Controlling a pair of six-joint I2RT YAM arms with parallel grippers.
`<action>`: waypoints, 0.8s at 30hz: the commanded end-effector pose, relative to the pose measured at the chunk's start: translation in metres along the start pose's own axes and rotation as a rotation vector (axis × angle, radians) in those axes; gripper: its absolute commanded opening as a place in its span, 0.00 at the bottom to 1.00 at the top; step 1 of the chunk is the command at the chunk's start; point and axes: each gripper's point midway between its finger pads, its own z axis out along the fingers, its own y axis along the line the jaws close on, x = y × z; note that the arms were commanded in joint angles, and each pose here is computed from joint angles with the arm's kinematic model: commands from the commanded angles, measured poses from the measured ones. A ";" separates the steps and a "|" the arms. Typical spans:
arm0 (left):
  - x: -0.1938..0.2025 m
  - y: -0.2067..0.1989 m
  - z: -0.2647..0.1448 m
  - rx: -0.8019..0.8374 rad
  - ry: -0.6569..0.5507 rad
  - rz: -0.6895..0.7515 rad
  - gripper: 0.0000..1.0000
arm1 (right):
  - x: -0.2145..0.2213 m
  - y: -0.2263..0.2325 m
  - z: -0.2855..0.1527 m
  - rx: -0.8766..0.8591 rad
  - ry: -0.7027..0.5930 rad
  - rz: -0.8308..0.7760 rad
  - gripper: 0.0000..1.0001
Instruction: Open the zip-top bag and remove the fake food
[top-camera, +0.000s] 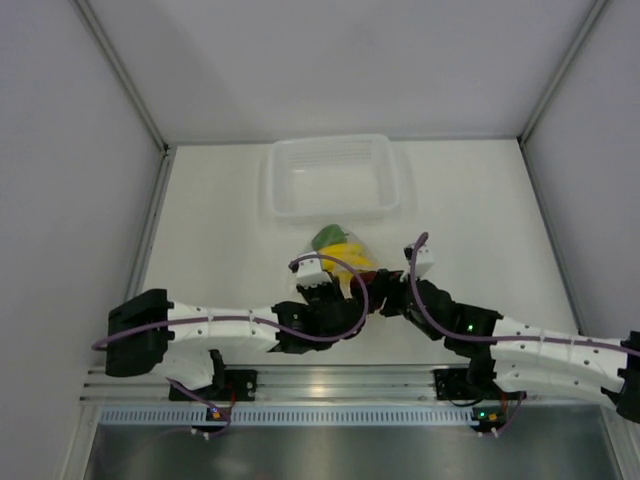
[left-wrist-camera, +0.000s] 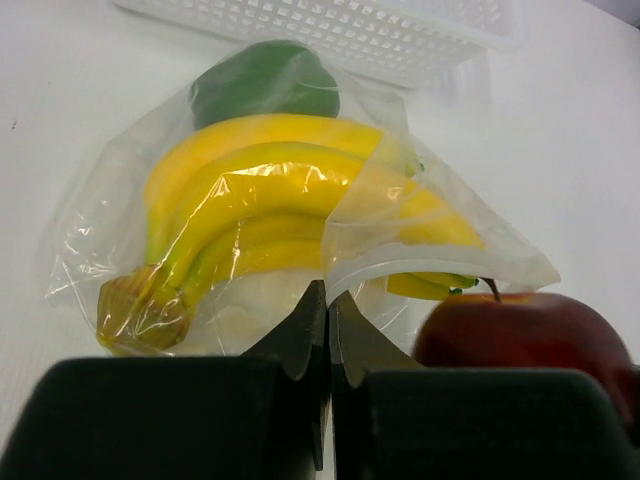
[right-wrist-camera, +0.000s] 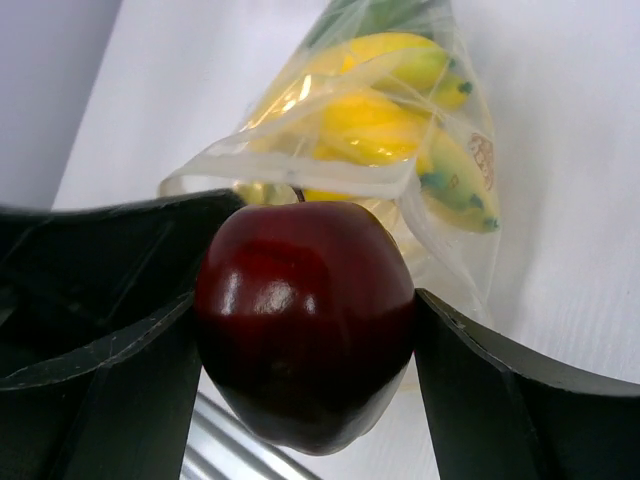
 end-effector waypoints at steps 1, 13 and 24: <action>-0.011 -0.001 0.004 -0.007 -0.010 -0.023 0.00 | 0.000 0.015 -0.023 -0.102 0.055 -0.083 0.31; -0.034 0.011 -0.012 0.043 -0.001 -0.101 0.00 | -0.130 0.029 -0.072 -0.029 -0.201 -0.216 0.31; -0.062 0.007 -0.025 0.116 0.005 -0.003 0.00 | -0.241 0.000 0.092 0.147 -0.111 -0.246 0.32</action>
